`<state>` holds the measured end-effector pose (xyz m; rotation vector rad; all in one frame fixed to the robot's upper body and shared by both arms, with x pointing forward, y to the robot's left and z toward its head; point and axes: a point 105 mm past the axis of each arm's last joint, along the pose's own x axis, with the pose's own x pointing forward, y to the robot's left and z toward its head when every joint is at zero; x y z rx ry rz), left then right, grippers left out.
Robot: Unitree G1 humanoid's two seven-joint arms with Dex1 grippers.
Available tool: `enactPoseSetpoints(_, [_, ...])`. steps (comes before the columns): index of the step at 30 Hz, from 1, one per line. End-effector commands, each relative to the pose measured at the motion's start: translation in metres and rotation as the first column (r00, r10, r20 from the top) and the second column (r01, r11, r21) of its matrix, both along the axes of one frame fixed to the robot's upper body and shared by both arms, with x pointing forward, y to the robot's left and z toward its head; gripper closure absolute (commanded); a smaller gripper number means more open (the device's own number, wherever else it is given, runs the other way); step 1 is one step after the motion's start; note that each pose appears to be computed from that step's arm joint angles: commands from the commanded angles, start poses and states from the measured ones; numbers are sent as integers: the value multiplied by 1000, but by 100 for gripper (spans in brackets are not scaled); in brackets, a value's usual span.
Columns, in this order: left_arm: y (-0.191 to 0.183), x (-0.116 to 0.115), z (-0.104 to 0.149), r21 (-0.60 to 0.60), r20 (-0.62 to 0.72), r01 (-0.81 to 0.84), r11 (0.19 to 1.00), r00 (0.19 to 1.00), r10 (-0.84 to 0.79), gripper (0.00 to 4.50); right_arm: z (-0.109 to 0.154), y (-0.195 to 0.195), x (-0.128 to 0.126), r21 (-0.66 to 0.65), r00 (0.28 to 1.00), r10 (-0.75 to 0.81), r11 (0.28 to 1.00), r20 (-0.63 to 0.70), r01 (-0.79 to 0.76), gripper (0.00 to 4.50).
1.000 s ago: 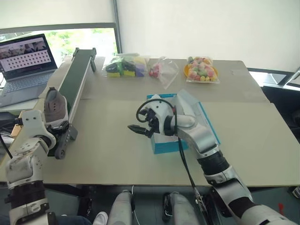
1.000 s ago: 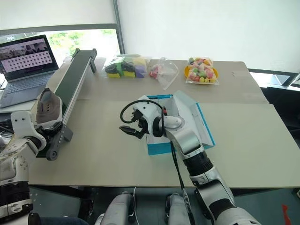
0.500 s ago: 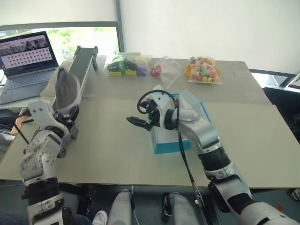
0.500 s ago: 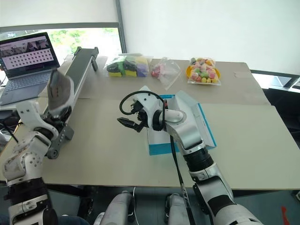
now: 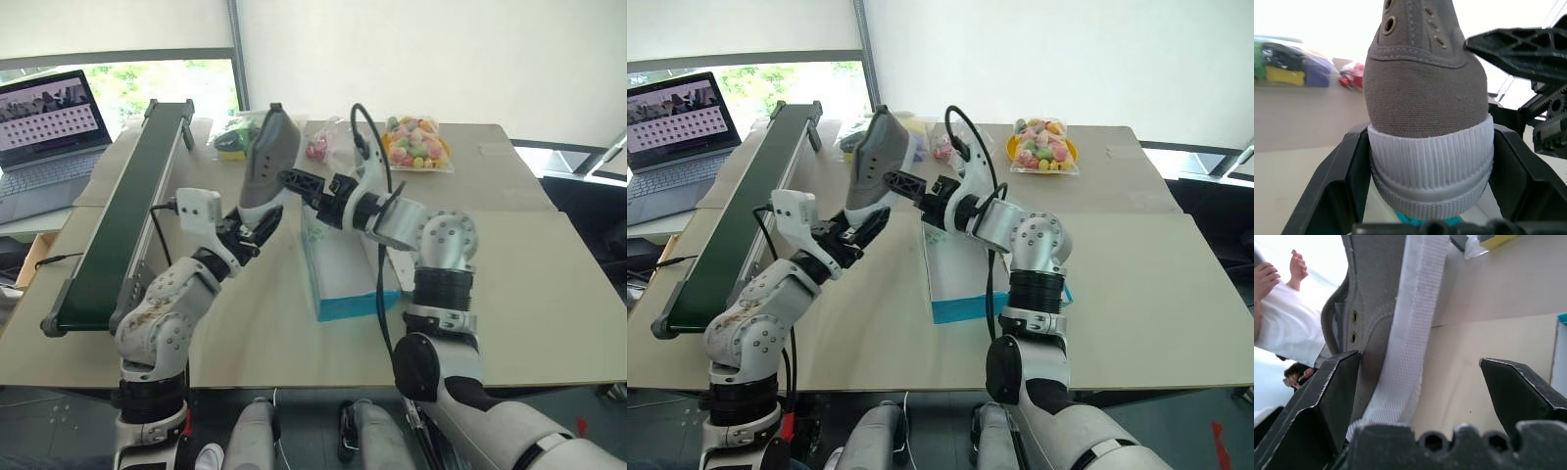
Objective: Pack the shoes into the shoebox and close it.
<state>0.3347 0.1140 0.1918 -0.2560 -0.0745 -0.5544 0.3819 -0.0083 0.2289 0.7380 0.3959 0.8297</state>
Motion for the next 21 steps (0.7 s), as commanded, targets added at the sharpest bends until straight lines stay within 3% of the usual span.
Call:
enactPoseSetpoints(1, [-14,-8,19,-4,81,69,998,994,-69,149,27,28,-13,83,997,63,994,43,-66,0])
enactPoseSetpoints(5, [-12,-5,18,3,77,64,998,995,-64,149,28,21,-9,107,999,13,994,35,-17,0])
enactPoseSetpoints(6, [-10,-4,17,4,75,57,998,996,-57,150,28,19,-7,108,999,0,994,35,-4,54])
enactPoseSetpoints(16, [1,4,12,43,60,2,999,998,-4,150,32,16,-6,108,999,-12,994,50,7,376])
enactPoseSetpoints(21, [0,6,8,64,50,-8,998,999,4,150,36,20,-8,135,999,0,991,43,-6,376])
